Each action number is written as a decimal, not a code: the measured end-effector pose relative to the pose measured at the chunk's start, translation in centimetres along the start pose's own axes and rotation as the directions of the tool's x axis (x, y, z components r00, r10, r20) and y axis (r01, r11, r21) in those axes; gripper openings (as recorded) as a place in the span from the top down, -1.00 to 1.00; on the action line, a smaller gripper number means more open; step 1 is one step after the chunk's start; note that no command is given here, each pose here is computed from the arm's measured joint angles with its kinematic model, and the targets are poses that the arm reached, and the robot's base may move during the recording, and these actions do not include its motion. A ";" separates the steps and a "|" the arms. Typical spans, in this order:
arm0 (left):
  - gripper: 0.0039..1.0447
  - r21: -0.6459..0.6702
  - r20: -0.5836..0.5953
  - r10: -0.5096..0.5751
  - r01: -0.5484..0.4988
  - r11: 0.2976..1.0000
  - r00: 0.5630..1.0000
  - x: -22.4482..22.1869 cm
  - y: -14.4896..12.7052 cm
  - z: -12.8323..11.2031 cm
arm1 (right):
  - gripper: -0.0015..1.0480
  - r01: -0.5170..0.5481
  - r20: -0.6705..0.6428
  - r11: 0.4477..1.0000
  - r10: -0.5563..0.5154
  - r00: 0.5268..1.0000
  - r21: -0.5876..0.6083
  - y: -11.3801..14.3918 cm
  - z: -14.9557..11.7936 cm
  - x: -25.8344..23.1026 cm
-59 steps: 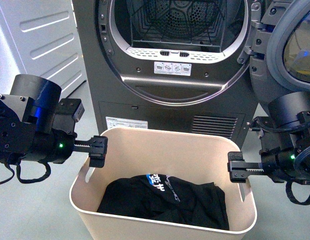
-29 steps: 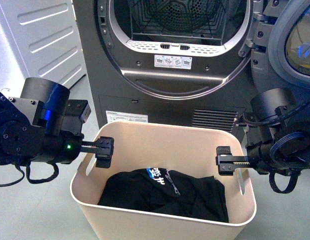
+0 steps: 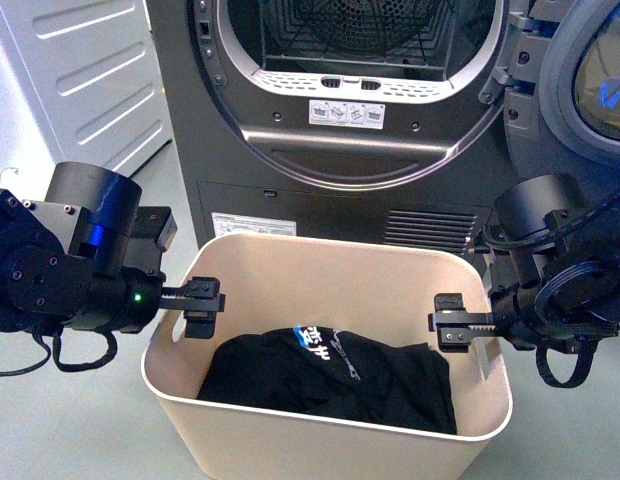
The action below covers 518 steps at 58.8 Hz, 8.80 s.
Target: Move hamper under clothes hanger
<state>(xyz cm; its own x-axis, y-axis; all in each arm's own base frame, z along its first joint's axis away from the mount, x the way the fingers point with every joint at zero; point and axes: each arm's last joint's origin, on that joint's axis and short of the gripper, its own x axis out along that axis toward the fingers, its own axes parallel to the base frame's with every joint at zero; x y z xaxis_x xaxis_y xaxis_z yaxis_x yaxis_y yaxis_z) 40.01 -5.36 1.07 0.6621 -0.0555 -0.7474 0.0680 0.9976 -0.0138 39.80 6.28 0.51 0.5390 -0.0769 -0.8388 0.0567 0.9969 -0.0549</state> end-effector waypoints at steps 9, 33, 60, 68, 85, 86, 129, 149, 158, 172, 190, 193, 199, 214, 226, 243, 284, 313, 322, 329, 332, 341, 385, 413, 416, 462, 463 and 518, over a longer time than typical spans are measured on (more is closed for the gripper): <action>-0.13 -0.013 -0.013 0.007 -0.007 1.000 1.000 0.0 -0.1 0.0 | -0.14 0.008 -0.011 1.000 -0.008 1.000 0.001 -0.1 -0.1 0.0; 0.93 -0.023 -0.016 -0.009 0.008 1.000 1.000 0.1 0.2 0.3 | 0.94 -0.009 -0.016 1.000 0.009 1.000 0.018 0.0 -0.1 0.0; 0.93 -0.035 -0.022 -0.009 0.009 0.999 1.000 -0.6 0.3 0.9 | 0.94 -0.024 -0.009 0.999 0.024 1.000 0.037 -0.4 0.8 -1.4; 0.93 -0.036 0.021 -0.013 0.014 0.999 1.000 -2.0 0.1 2.7 | 0.94 -0.032 0.033 0.998 0.031 0.999 0.047 -0.9 2.0 -3.1; 0.93 -0.031 0.061 0.001 0.000 1.000 0.998 -2.0 -0.3 3.9 | 0.94 -0.039 0.070 0.998 0.035 0.997 0.049 -1.1 2.6 -3.5; 0.93 -0.030 0.061 0.002 0.000 1.000 0.998 -2.0 -0.3 3.9 | 0.94 -0.039 0.070 0.998 0.035 0.997 0.049 -1.1 2.6 -3.5; 0.93 -0.045 0.061 0.026 -0.023 0.999 0.998 -2.0 0.5 3.9 | 0.94 -0.074 0.062 0.997 0.072 0.995 0.031 -0.3 2.3 -3.6; 0.93 -0.026 0.063 -0.004 0.006 1.000 0.998 -2.1 -0.6 3.9 | 0.94 -0.036 0.067 0.998 0.032 0.997 0.053 -1.3 2.5 -3.5; 0.93 -0.020 0.062 -0.018 0.020 1.000 0.998 -2.1 -0.9 3.9 | 0.94 -0.028 0.069 0.998 0.024 0.997 0.061 -1.7 2.6 -3.5; 0.93 -0.032 0.063 0.008 -0.006 0.999 0.998 -2.0 -0.3 3.9 | 0.94 -0.045 0.068 0.998 0.042 0.997 0.048 -1.1 2.5 -3.6; 0.93 -0.031 0.063 0.003 -0.001 1.000 0.998 -2.0 -0.3 3.9 | 0.94 -0.041 0.068 0.998 0.038 0.997 0.050 -1.2 2.5 -3.6; 0.93 -0.031 0.062 0.002 0.000 1.000 0.998 -2.0 -0.3 3.9 | 0.94 -0.040 0.068 0.998 0.036 0.997 0.050 -1.2 2.5 -3.6; 0.93 -0.031 0.063 0.003 -0.001 1.000 0.998 -2.0 -0.3 3.9 | 0.94 -0.040 0.068 0.998 0.037 0.997 0.050 -1.2 2.5 -3.6; 0.93 -0.031 0.063 0.005 -0.003 1.000 0.998 -2.0 -0.3 3.9 | 0.94 -0.041 0.068 0.998 0.038 0.997 0.049 -1.1 2.5 -3.6; 0.93 -0.030 0.063 0.002 0.000 1.000 0.998 -2.0 -0.4 3.9 | 0.94 -0.039 0.069 0.998 0.036 0.997 0.050 -1.2 2.5 -3.6; 0.93 -0.008 0.061 -0.041 0.041 0.999 0.997 -2.1 -1.6 3.9 | 0.94 -0.007 0.067 0.997 0.002 0.998 0.074 -2.3 2.6 -3.4; 0.93 -0.028 0.062 -0.004 0.006 1.000 0.998 -2.0 -0.6 3.9 | 0.94 -0.036 0.066 0.998 0.033 0.997 0.050 -1.3 2.4 -3.6; 0.93 -0.109 0.016 0.162 -0.160 0.981 0.987 3.7 -2.5 3.5 | 0.94 -0.044 0.109 0.972 0.018 0.994 0.232 -0.7 1.9 -2.1; 0.93 -0.115 0.029 0.152 -0.148 0.982 0.988 4.5 -3.5 3.8 | 0.94 -0.024 0.075 0.965 0.004 0.997 0.261 -0.8 1.0 -0.7; 0.93 -0.125 0.037 0.145 -0.140 0.982 0.989 4.6 -4.0 3.7 | 0.94 -0.015 0.065 0.961 -0.003 0.998 0.277 -1.0 0.9 0.2; 0.93 -0.127 0.040 0.142 -0.136 0.983 0.989 4.6 -4.1 3.6 | 0.94 -0.013 0.062 0.960 -0.005 0.998 0.280 -1.0 0.9 0.5; 0.92 -0.125 0.035 0.127 -0.122 0.985 0.991 4.6 -4.4 3.0 | 0.94 -0.001 0.063 0.954 -0.019 0.998 0.300 -1.0 1.0 1.5; -0.20 -0.223 -0.031 0.071 -0.077 0.972 0.997 4.4 -4.6 -0.1 | 0.08 -0.015 0.052 0.938 -0.003 0.999 0.346 -1.0 0.4 2.7; -0.88 -0.157 0.282 0.020 0.025 0.987 0.959 -3.6 -6.2 9.4 | -0.85 -0.095 0.296 0.941 -0.006 0.955 0.326 -1.3 7.2 -5.6; -0.88 -0.143 0.337 0.018 0.032 0.989 0.941 -5.2 -6.5 10.7 | -0.85 -0.101 0.336 0.943 -0.011 0.942 0.317 -1.4 8.1 -7.2; -0.01 -0.054 0.762 0.062 -0.032 0.998 0.644 -23.8 -5.7 9.4 | -0.08 -0.107 0.852 0.994 0.065 0.519 -0.011 -0.9 6.5 -24.2; 0.02 -0.057 0.761 0.067 -0.036 0.998 0.645 -23.8 -5.4 9.1 | -0.04 -0.103 0.852 0.995 0.062 0.520 -0.010 -1.1 6.2 -24.2; 0.94 -0.028 0.740 0.043 -0.034 0.999 0.671 -28.4 2.9 -6.8 | 0.96 -0.075 0.833 0.997 0.054 0.551 -0.015 -8.5 -10.0 -26.2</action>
<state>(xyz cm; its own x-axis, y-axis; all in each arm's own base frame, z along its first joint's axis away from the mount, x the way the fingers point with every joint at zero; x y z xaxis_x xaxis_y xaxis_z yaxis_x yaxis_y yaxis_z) 16.36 -0.63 17.71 0.9996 -0.0248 -0.0105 0.0247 0.9997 -0.0069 16.86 0.02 17.53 0.9999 -0.0038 -0.0135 0.0038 1.0000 0.0005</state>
